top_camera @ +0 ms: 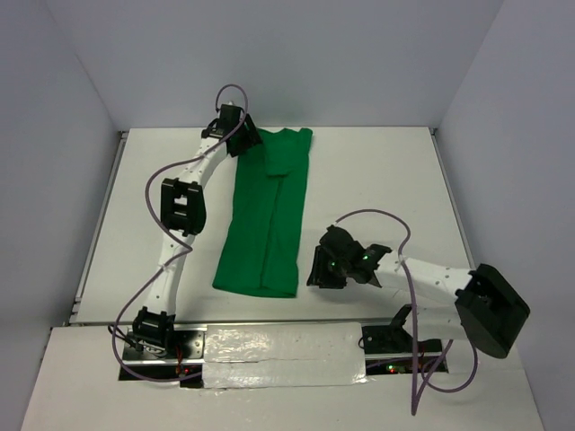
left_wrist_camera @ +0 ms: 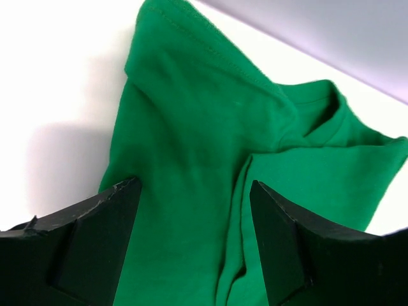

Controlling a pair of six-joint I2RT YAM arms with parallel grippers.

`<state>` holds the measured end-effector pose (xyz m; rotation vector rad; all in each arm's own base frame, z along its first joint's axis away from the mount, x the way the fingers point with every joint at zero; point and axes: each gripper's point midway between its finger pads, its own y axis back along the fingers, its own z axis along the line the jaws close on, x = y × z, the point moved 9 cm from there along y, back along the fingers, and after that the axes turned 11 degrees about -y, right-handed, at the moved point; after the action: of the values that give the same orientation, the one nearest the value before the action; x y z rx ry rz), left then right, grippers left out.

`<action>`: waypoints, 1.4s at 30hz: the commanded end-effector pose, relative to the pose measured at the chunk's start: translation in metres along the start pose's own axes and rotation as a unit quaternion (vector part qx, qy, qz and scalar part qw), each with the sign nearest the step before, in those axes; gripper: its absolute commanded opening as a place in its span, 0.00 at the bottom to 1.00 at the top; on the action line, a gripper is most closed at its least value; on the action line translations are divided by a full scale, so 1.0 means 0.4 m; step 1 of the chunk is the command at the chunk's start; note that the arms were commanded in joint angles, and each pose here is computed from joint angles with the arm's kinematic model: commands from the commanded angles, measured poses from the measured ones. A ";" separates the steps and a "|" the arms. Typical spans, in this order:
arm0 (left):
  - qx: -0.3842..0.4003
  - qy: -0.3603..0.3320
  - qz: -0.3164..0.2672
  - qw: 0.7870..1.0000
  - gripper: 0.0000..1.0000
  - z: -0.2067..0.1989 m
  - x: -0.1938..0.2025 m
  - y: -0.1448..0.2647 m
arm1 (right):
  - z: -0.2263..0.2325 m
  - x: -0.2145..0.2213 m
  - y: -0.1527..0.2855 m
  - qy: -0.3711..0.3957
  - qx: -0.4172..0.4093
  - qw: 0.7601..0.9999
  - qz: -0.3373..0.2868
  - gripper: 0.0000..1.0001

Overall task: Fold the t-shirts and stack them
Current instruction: Rotate the tshirt 90 degrees, then grab the bottom of the folded rectangular tshirt with both arms

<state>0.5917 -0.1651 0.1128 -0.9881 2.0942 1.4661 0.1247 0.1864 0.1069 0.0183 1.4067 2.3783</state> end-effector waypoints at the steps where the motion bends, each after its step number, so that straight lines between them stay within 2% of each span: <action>1: 0.048 0.004 -0.066 0.997 0.83 -0.019 -0.084 0.019 | 0.012 -0.017 0.048 0.000 0.005 0.999 -0.036 0.55; 2: 0.052 0.007 -0.069 0.996 0.83 -0.024 -0.094 0.035 | 0.016 -0.018 0.052 0.001 0.000 0.999 -0.038 0.55; 4: 0.075 0.003 -0.109 0.991 0.85 -0.071 -0.176 0.145 | 0.024 -0.019 0.049 -0.001 -0.009 0.999 -0.036 0.56; 5: 0.072 -0.003 -0.105 0.992 0.89 -0.072 -0.172 0.166 | 0.021 -0.016 0.041 -0.003 -0.007 0.999 -0.031 0.56; 6: 0.085 -0.010 -0.134 0.987 0.92 -0.110 -0.227 0.268 | 0.024 -0.013 0.037 -0.007 -0.013 1.000 -0.024 0.56; 8: 0.064 -0.019 -0.134 0.989 0.99 -0.107 -0.225 0.337 | 0.031 -0.009 0.026 -0.013 -0.031 0.999 -0.017 0.56; 9: 0.074 -0.021 -0.158 0.984 0.99 -0.129 -0.265 0.451 | 0.035 -0.007 0.023 -0.022 -0.040 0.999 -0.013 0.55; 11: 0.006 -0.016 -0.125 0.992 0.99 -0.084 -0.212 0.503 | 0.045 0.003 0.018 -0.025 -0.068 0.997 0.000 0.55; 12: 0.004 -0.011 -0.143 0.990 0.99 -0.091 -0.224 0.612 | 0.052 0.007 0.017 -0.030 -0.077 0.997 0.003 0.55; 13: -0.016 -0.007 -0.133 0.991 0.99 -0.072 -0.197 0.644 | 0.058 0.010 0.014 -0.029 -0.087 0.996 0.005 0.55; 15: -0.051 0.000 -0.099 0.994 0.99 -0.019 -0.097 0.722 | 0.070 0.020 0.008 -0.025 -0.093 0.995 0.017 0.55; 16: -0.082 0.004 -0.046 0.996 0.99 0.036 0.005 0.706 | 0.077 0.024 0.000 -0.021 -0.092 0.995 0.018 0.55; 17: -0.082 0.032 -0.041 0.995 0.99 0.046 0.043 0.772 | 0.081 0.029 -0.008 -0.019 -0.091 0.995 0.021 0.55; 18: -0.085 0.048 -0.020 0.995 0.99 0.065 0.090 0.785 | 0.084 0.029 -0.014 -0.026 -0.090 0.995 0.022 0.55; 19: -0.104 0.074 0.039 0.991 0.99 0.116 0.210 0.768 | 0.082 0.032 -0.034 -0.030 -0.089 0.995 0.027 0.55; 21: -0.057 0.097 0.046 0.993 0.97 0.126 0.287 0.820 | 0.087 0.035 -0.049 -0.053 -0.096 0.994 0.029 0.54; 22: -0.064 0.102 0.080 0.990 0.96 0.163 0.373 0.812 | 0.066 0.045 -0.062 -0.062 -0.088 0.994 0.035 0.53; 23: -0.057 0.104 0.072 0.990 0.95 0.169 0.395 0.842 | 0.064 0.050 -0.065 -0.073 -0.093 0.992 0.043 0.53; 24: -0.071 0.107 0.100 0.987 0.94 0.199 0.458 0.841 | 0.058 0.052 -0.073 -0.075 -0.091 0.992 0.044 0.53; 30: -0.053 0.153 0.113 0.980 0.92 0.243 0.587 0.885 | 0.045 0.066 -0.099 -0.084 -0.086 0.991 0.059 0.52; 35: -0.039 0.183 0.140 0.972 0.83 0.268 0.668 0.885 | 0.042 0.072 -0.106 -0.085 -0.081 0.991 0.064 0.44; 42: -0.007 0.212 0.162 0.964 0.70 0.291 0.754 0.884 | 0.038 0.073 -0.110 -0.087 -0.078 0.991 0.064 0.43</action>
<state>0.1254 -0.0795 0.1018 -1.0872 2.5936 1.5753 0.1212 0.2348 0.0871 0.2560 1.0769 2.5541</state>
